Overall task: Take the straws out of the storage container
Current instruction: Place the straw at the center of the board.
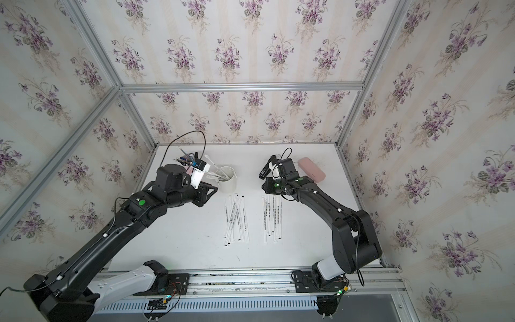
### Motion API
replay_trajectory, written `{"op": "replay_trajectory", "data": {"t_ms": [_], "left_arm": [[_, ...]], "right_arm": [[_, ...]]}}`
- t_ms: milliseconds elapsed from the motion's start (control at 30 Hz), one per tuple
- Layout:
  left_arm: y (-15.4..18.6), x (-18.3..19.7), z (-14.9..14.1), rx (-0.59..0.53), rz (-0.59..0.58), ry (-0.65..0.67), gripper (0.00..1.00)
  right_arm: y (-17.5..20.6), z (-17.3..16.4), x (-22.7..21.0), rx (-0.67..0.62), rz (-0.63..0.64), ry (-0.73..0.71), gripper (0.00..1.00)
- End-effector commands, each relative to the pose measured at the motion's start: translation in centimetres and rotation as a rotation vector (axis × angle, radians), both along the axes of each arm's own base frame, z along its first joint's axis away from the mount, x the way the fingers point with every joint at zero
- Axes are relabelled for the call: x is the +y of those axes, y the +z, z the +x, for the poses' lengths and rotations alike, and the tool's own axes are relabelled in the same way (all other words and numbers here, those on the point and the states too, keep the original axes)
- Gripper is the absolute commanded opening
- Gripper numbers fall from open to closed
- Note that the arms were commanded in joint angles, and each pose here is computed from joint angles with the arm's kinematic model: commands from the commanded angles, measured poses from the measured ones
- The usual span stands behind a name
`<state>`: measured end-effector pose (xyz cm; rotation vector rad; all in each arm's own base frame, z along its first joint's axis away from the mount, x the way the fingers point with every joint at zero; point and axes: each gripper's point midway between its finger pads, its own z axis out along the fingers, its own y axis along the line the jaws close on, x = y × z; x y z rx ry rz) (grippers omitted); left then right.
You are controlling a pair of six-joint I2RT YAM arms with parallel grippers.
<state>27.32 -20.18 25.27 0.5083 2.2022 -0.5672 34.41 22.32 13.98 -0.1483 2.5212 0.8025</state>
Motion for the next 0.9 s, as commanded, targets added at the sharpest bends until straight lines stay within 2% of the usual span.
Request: {"op": "replay_trajectory", "data": {"t_ms": [0,167,367,567,867], "left_arm": [[-0.2,-0.8,2.3,-0.037,-0.075,0.1,0.39],[-4.2,-0.5,5.2,0.057,0.031,0.197,0.38],[-7.8,1.1,9.3,0.146,0.089,0.284,0.36],[-8.8,3.4,12.0,0.171,0.1,0.347,0.34],[-8.2,4.5,14.4,0.147,0.132,0.352,0.23]], "right_arm": [[0.3,0.2,0.8,-0.022,0.037,0.014,0.19],[-0.6,-0.5,0.9,-0.001,0.036,0.03,0.18],[-0.6,-0.7,0.8,-0.007,0.04,0.026,0.18],[-0.5,-0.5,0.9,-0.01,0.036,0.03,0.18],[-1.1,-0.4,1.5,0.005,0.047,0.043,0.17]]}}
